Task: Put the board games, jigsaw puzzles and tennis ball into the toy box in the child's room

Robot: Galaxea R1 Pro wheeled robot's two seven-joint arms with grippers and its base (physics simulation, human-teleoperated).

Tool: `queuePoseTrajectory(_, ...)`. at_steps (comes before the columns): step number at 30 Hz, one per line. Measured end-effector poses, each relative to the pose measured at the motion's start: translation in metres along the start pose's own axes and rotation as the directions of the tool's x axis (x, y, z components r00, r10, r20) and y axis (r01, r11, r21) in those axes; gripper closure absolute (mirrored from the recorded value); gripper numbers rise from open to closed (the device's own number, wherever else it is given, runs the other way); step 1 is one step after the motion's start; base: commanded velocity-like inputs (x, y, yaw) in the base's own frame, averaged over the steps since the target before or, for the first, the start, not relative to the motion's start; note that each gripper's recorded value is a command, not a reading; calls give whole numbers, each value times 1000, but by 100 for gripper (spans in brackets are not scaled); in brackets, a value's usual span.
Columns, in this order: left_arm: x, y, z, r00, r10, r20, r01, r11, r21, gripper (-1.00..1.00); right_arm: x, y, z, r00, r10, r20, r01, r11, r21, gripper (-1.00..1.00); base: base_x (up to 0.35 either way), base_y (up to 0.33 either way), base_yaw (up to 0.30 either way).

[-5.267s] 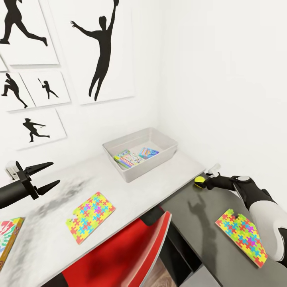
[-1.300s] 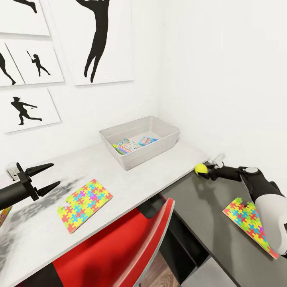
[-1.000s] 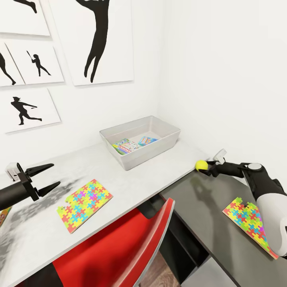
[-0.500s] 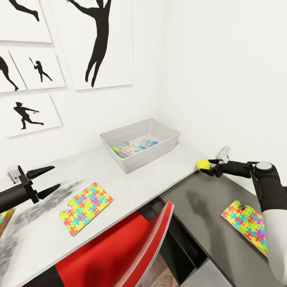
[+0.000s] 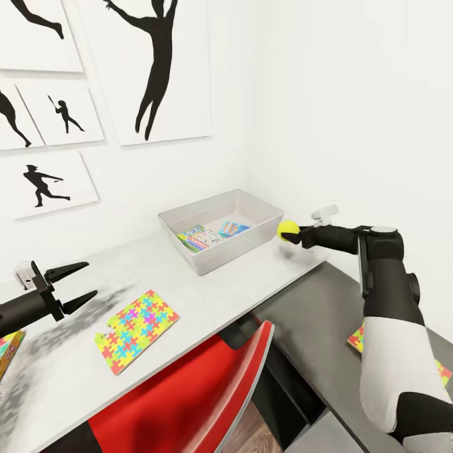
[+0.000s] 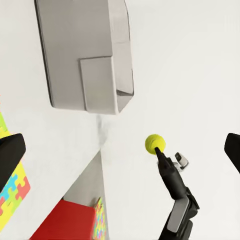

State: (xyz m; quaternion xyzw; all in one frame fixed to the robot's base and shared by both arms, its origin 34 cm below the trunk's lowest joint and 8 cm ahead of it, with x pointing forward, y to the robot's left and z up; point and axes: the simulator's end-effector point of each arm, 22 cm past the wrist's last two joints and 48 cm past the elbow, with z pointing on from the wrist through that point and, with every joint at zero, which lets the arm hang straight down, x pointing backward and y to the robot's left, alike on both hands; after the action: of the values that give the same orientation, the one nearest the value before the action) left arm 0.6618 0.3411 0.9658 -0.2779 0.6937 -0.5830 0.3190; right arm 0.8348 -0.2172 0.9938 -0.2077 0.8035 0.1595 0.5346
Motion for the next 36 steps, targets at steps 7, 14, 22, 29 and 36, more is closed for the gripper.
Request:
queuePoseTrajectory(7,2,-18,7,1000,-19,2,19,999,39,-100,-69,16,-13,992,125,34,-126,992,11,100,0,0,0)
queuePoseTrajectory(14,-4,-31,6,1000,-13,12,13,999,36,-100,-101,30,-28,994,98,58,-99,995,21,100,0,0,0)
queuePoseTrajectory(22,-6,-33,7,999,-27,22,27,1000,-3,-100,-113,55,-26,999,22,25,-22,1000,8,100,0,0,0)
queuePoseTrajectory(29,5,-31,25,999,-35,20,36,999,-36,-100,-127,57,-38,999,3,46,-4,1000,23,100,0,0,150)
queuePoseTrajectory(36,4,-35,28,999,-20,25,22,998,-63,-100,-140,55,-43,999,0,51,-2,1000,27,100,0,0,289)
